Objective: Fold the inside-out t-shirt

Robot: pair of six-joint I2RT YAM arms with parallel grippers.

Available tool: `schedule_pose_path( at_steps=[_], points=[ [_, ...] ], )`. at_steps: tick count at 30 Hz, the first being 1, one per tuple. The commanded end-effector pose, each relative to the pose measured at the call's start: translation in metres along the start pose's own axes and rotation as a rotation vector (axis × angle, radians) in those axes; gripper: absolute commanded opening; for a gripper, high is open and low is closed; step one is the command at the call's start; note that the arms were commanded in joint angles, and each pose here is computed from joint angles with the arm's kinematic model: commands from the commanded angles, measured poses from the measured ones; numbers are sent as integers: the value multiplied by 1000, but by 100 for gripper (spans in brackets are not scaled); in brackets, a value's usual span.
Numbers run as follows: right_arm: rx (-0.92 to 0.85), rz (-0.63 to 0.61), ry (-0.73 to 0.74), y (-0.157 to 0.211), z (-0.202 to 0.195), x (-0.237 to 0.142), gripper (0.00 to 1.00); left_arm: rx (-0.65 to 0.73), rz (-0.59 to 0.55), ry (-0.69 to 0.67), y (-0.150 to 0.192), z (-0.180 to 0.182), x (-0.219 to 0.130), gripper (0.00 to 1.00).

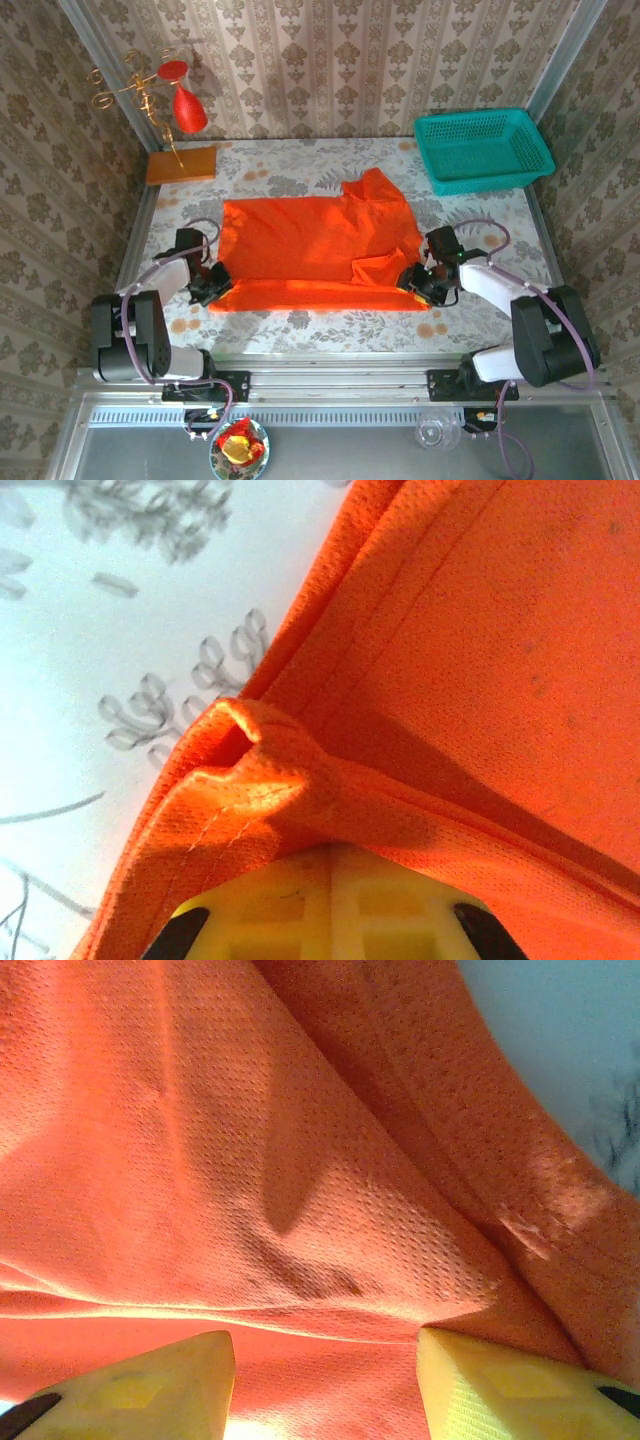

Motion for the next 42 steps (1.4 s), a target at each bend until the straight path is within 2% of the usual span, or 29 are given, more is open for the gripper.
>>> schedule_pose_path(
  at_steps=[1,6,11,17,23,28,34,42],
  points=[
    [38,89,32,29,-7,-5,54,-53,31,-83,15,24,0,7],
    [-26,15,24,12,17,-38,53,43,-37,34,-8,-13,-28,9],
    [-141,-116,6,-31,50,-72,53,219,-140,99,-52,-58,-64,12],
    [-239,-160,41,-86,80,-76,53,418,-239,187,-100,-110,-78,20],
    [-294,-159,55,-134,103,-62,53,489,-242,113,-149,-128,-59,20],
    [-303,-158,75,-168,109,-50,52,504,-239,83,-181,-139,-35,28],
    [-288,-155,54,-194,116,-43,52,552,-179,-15,-203,-136,-6,32],
    [-300,-164,50,-209,124,-49,52,581,-131,-37,-220,-142,16,32]
  ],
)
Point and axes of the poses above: each hand's point on the last joint's axis, 136 mm out from that joint toward the fingers, its own x axis out along the fingers, its own z axis along the line the jaws close on, y = z × x, the point moved 1 cm from there along -x, back along the fingers, and after that the axes turned 5 degrees about -x, right-handed, at the moved point
